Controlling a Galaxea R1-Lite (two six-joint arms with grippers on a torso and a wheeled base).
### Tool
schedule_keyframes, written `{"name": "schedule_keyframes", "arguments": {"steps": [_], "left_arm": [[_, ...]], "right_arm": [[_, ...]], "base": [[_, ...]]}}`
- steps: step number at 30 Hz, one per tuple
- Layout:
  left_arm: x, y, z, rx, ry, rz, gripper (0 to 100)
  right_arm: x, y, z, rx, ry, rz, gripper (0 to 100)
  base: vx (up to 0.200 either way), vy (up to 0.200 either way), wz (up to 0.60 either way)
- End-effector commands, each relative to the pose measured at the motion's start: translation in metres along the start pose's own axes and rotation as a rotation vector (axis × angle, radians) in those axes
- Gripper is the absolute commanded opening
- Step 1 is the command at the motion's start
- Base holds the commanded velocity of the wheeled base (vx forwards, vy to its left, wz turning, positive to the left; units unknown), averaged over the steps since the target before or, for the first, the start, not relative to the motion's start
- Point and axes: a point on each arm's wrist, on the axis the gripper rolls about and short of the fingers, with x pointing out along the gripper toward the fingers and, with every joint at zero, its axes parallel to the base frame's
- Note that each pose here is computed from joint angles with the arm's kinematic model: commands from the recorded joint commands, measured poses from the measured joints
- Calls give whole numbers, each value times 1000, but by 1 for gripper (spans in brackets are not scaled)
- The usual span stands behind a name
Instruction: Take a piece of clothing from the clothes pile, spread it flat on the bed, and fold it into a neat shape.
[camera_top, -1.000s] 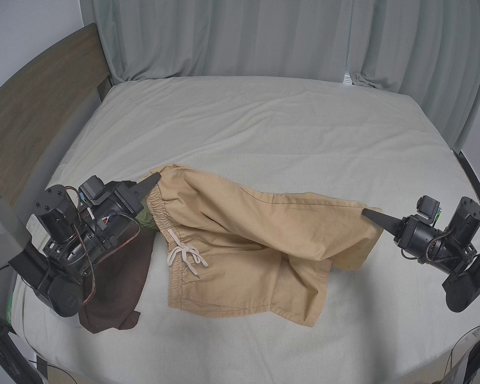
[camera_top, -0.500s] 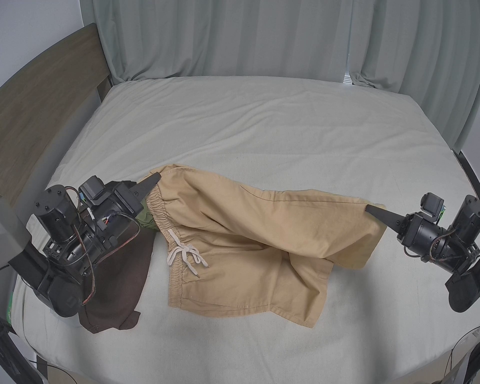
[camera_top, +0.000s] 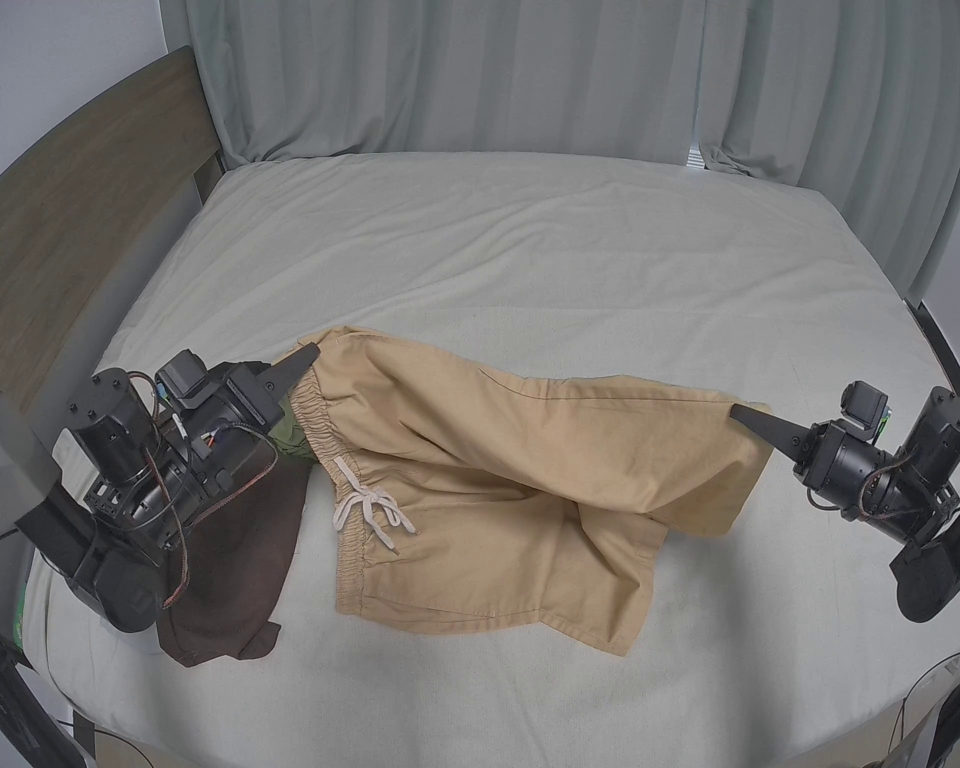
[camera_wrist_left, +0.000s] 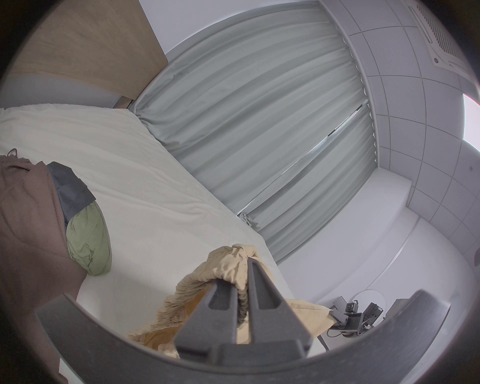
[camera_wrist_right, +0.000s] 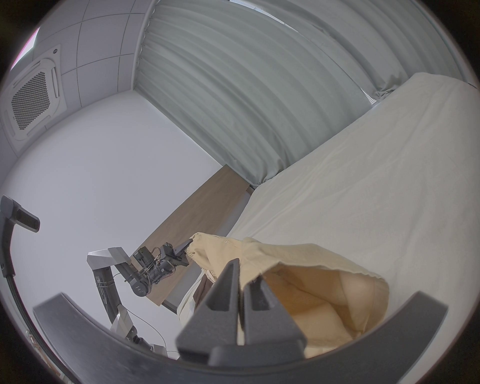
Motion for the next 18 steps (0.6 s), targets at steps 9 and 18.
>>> {"name": "schedule_keyframes", "arguments": {"steps": [9, 18], "left_arm": [[-3, -2, 9, 9, -28, -4, 0], [-6, 1, 15, 18, -33, -9, 0]], "right_arm": [[2, -3, 9, -15, -32, -4, 0], [3, -9, 20, -39, -70, -15, 0]], "base": [[0, 0, 0], [0, 0, 0]]}}
